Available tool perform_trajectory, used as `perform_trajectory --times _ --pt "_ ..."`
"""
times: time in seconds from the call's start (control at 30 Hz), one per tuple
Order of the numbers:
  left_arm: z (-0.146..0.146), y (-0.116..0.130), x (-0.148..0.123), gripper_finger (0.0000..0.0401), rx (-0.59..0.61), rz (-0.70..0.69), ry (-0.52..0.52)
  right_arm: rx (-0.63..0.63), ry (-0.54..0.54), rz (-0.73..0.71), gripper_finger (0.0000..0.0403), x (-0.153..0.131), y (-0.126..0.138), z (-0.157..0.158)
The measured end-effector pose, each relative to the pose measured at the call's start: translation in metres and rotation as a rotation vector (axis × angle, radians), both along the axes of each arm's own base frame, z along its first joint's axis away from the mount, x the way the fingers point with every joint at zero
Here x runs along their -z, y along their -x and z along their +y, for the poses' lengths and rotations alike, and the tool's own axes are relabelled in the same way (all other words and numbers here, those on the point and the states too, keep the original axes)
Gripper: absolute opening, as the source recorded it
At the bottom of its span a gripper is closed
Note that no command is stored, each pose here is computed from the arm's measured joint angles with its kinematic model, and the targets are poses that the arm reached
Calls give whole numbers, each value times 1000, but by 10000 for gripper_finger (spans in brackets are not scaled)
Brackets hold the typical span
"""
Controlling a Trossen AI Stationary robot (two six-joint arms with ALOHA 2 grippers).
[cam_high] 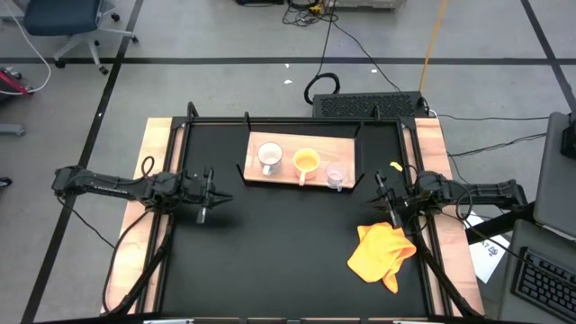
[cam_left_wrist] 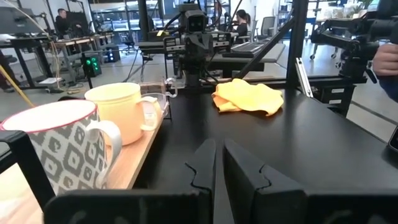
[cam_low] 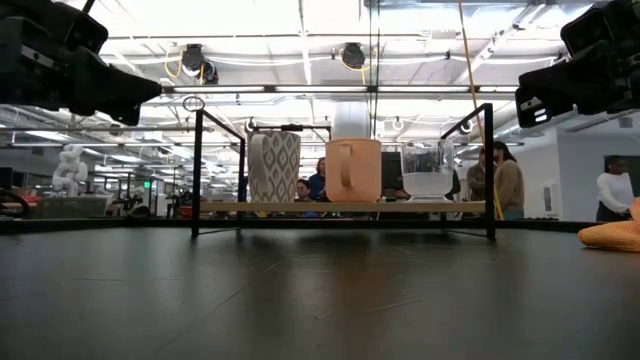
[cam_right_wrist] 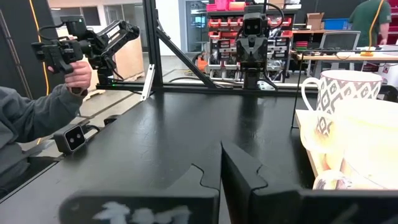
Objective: Stack small to large cups/mugs on shelf
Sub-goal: Return to Home Position
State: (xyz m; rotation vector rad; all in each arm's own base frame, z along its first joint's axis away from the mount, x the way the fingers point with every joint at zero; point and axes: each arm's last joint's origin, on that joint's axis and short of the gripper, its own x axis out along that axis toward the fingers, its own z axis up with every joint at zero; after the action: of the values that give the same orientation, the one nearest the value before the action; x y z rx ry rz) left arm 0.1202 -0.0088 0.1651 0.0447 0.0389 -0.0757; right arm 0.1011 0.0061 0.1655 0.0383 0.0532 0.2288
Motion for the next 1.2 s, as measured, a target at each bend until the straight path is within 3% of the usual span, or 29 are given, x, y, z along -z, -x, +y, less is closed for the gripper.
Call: perform_trajectory --times 1.2 --pt "-1 0 5 33 19 52 43 0 -13 -1 0 0 0 0"
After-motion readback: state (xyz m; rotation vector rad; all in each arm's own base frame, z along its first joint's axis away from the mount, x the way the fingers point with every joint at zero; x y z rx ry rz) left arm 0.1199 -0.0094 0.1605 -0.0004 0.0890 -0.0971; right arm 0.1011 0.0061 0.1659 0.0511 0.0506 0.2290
